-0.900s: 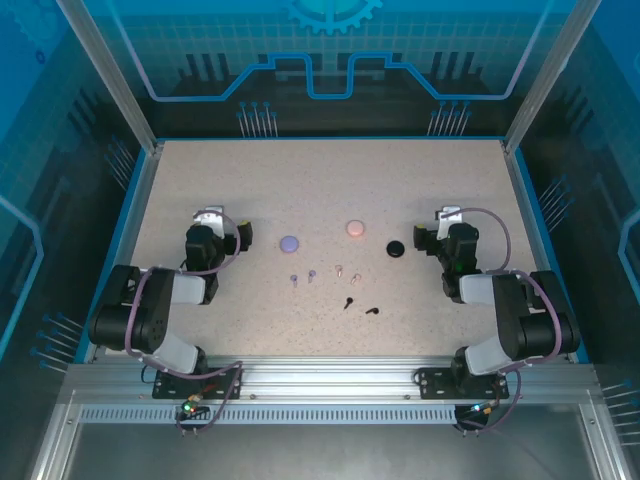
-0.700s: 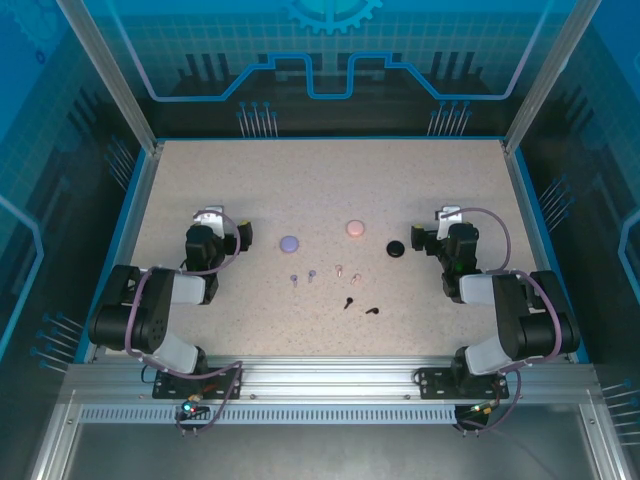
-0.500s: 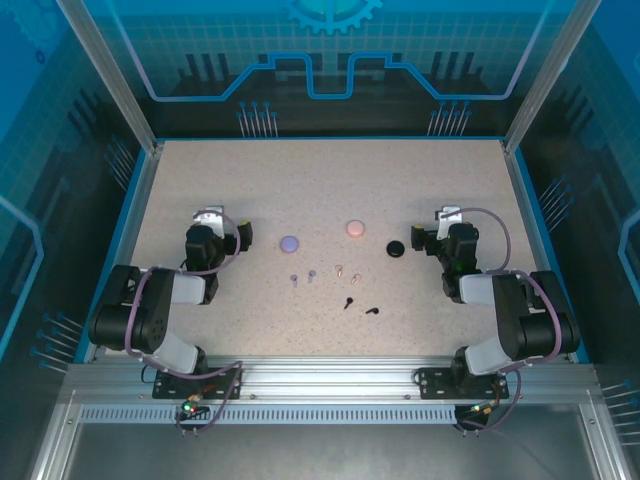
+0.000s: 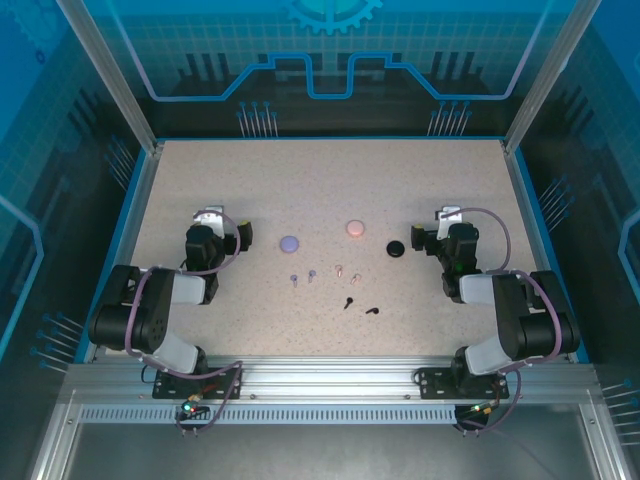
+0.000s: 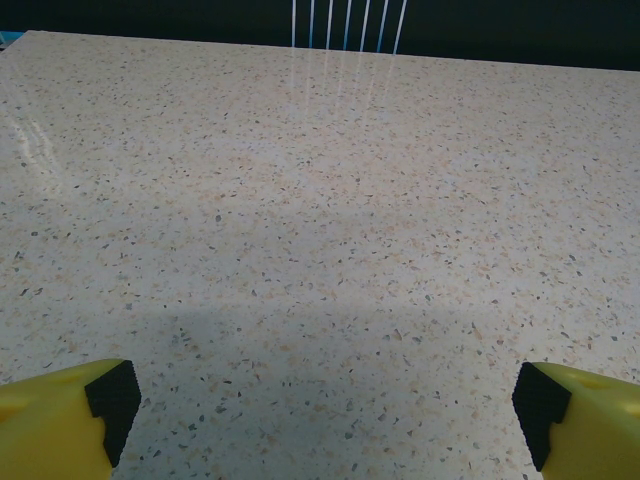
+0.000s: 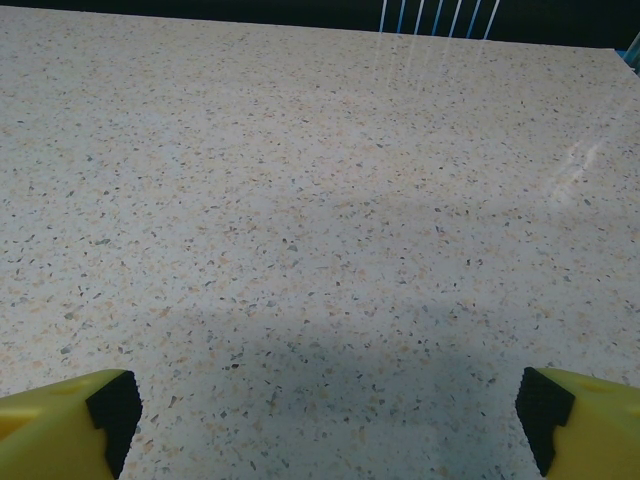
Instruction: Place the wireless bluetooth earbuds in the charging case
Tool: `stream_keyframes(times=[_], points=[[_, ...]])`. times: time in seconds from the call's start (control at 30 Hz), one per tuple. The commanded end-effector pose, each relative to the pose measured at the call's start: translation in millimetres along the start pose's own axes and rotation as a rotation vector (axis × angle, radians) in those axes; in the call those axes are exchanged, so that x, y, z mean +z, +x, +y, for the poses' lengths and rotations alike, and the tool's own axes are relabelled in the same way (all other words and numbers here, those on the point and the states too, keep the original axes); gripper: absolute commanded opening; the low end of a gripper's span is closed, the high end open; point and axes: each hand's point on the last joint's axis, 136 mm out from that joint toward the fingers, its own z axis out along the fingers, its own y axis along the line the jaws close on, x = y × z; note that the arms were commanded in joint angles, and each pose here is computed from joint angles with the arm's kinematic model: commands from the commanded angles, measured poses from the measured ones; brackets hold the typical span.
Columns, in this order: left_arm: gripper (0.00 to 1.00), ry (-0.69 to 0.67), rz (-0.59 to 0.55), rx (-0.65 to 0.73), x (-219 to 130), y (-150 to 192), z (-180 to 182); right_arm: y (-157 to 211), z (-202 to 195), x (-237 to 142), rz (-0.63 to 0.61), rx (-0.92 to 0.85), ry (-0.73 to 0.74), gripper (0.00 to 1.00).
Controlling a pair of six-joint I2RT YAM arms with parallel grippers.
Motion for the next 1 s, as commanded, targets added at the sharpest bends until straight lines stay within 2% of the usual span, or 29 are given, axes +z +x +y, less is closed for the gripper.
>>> stream_keyframes(times=[0.0,0.1,0.2,0.33,0.5,0.63,0.8,0.97], points=[[0.99,0.014,-0.022,0.010,3.6,-8.4,0.7,-13.8,3.3,3.0,-0.040,-0.001,-0.003,1.00],[0.99,-0.065,-0.066,-0.011,-3.8,-12.8,14.2,-15.1,5.0,0.5,-0.051,0.032,-0.087,1.00],[0.99,-0.072,-0.119,-0.019,-22.3,-28.4,15.1,-21.8,4.3,-4.4,-0.049,0.031,-0.099,1.00],[0.99,-0.126,-0.134,-0.050,-46.1,-57.1,17.5,-43.9,-7.9,-14.0,0.098,0.089,-0.052,1.00],[0.99,-0.074,-0.055,-0.270,-72.1,-89.8,3.1,-51.6,2.8,-38.1,0.312,0.092,-0.121,1.00],[0.99,-0.002,0.056,-0.436,-92.6,-88.7,-13.2,-46.7,12.6,-57.4,0.469,0.025,-0.188,1.00],[0.99,0.127,0.181,-0.473,-120.5,-76.8,-38.5,-43.1,34.2,-83.3,0.594,-0.136,-0.266,1.00],[0.99,0.138,0.220,-0.461,-143.5,-65.4,-39.4,-43.8,58.2,-90.7,0.691,-0.211,-0.348,0.99]])
